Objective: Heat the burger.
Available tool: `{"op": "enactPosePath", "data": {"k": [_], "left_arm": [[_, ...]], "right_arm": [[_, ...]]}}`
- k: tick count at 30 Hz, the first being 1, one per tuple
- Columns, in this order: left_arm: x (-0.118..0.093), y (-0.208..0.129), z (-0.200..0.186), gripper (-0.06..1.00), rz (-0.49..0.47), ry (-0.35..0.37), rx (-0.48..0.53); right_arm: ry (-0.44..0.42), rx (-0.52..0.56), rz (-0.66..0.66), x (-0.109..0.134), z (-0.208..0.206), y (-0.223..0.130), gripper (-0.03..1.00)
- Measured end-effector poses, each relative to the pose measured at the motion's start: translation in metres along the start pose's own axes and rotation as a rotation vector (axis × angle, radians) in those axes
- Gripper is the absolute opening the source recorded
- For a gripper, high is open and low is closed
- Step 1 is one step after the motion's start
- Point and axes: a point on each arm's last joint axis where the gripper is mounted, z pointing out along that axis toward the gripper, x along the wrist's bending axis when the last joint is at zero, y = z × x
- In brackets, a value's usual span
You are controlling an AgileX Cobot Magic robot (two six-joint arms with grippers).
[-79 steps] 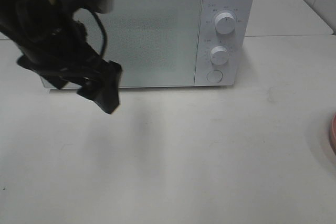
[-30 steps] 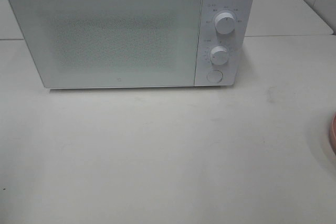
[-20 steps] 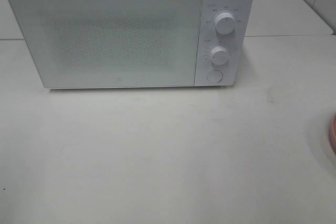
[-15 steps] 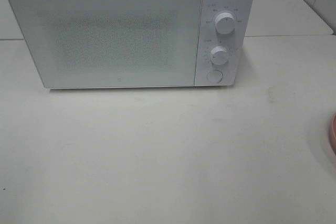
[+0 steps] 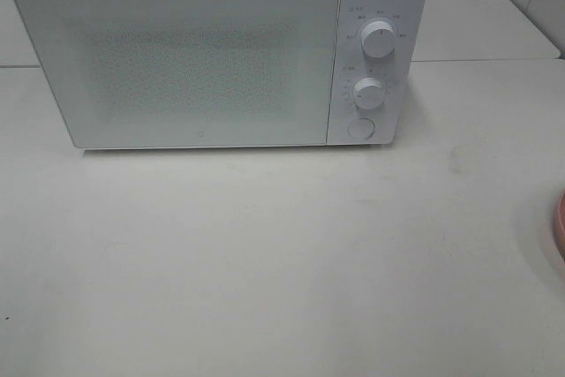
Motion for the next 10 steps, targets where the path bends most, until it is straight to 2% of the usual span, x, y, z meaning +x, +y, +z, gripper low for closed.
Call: {"op": "enactPosePath", "data": {"k": [10], "left_arm": [[-0.0001, 0.0000, 0.0000, 0.99, -0.001, -0.001, 0.000]], "right_arm": [[0.000, 0.000, 0.000, 0.0000, 0.0000, 0.0000, 0.76]]}}
